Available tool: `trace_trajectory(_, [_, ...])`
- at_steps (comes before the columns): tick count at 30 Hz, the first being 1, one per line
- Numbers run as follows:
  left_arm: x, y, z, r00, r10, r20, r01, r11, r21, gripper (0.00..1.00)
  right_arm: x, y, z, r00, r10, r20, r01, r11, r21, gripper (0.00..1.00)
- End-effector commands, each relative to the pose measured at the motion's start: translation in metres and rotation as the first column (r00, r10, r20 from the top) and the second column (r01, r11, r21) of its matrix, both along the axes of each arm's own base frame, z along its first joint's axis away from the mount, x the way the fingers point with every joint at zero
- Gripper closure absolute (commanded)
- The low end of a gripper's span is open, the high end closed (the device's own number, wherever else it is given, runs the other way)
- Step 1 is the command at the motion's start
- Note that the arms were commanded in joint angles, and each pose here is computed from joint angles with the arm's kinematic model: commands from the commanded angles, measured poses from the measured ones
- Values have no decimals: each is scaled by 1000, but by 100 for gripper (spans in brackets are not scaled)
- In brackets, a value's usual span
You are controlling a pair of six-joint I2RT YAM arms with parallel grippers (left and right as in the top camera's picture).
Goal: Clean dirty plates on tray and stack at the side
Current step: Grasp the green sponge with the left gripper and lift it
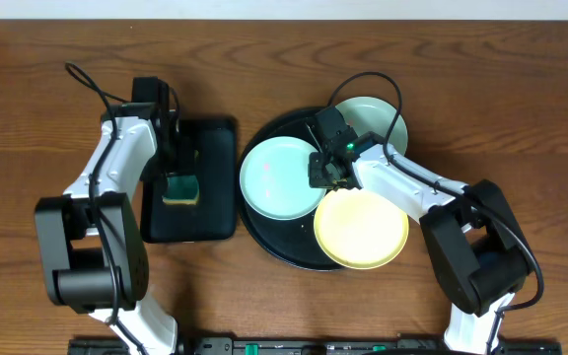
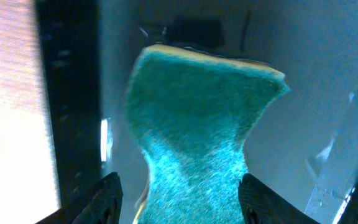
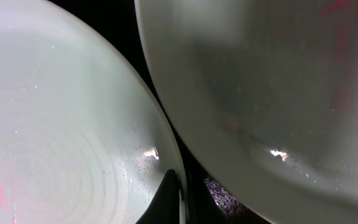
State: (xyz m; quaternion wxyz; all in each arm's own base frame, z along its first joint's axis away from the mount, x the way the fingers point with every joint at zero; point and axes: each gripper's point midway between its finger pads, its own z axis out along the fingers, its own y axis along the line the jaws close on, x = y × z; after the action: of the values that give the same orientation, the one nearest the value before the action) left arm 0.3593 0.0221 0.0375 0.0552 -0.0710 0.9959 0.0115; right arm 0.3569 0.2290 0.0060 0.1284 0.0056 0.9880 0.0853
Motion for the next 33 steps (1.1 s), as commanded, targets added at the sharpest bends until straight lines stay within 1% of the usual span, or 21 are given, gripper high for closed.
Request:
trace_trajectory(1, [-4, -16, -17, 997, -65, -34, 62, 994, -86, 39, -3, -5, -14, 1000, -6, -25, 5, 999, -36, 98])
trace_trajectory(8, [-7, -16, -39, 994, -64, -85, 56, 994, -94, 40, -4, -5, -14, 1000, -6, -27, 5, 999, -38, 98])
trace_trajectory(11, [-8, -16, -45, 993, -64, -99, 55, 994, -95, 44, -4, -5, -14, 1000, -6, -27, 5, 999, -38, 98])
trace_trajectory(13, [-8, -16, -47, 993, -64, -102, 54, 994, -95, 49, -4, -5, -14, 1000, -6, -28, 4, 999, -38, 98])
trace_trajectory(16, [-8, -16, -48, 993, -64, -101, 54, 994, -95, 65, -4, -5, -14, 1000, -6, -28, 4, 999, -38, 98])
trace_trajectory(19, [-7, -16, -48, 993, -60, -98, 51, 994, -95, 78, -4, -5, -14, 1000, -6, -28, 5, 999, -38, 98])
trace_trajectory(20, [-7, -16, -48, 993, -60, -99, 50, 994, -95, 87, -4, -5, -14, 1000, -6, -28, 4, 999, -38, 98])
trace_trajectory(21, [-7, -16, -48, 993, -59, -98, 50, 994, -95, 92, -4, -5, -14, 1000, -6, -28, 4, 999, -38, 98])
trace_trajectory(28, [-3, -16, -37, 995, -56, -80, 48, 994, -93, 93, -4, -5, -14, 1000, -6, -28, 4, 999, -38, 98])
trace_trajectory(33, [11, -15, 0, 999, -41, 29, 43, 996, -84, 93, -4, -5, -14, 1000, -5, -28, 4, 999, -38, 98])
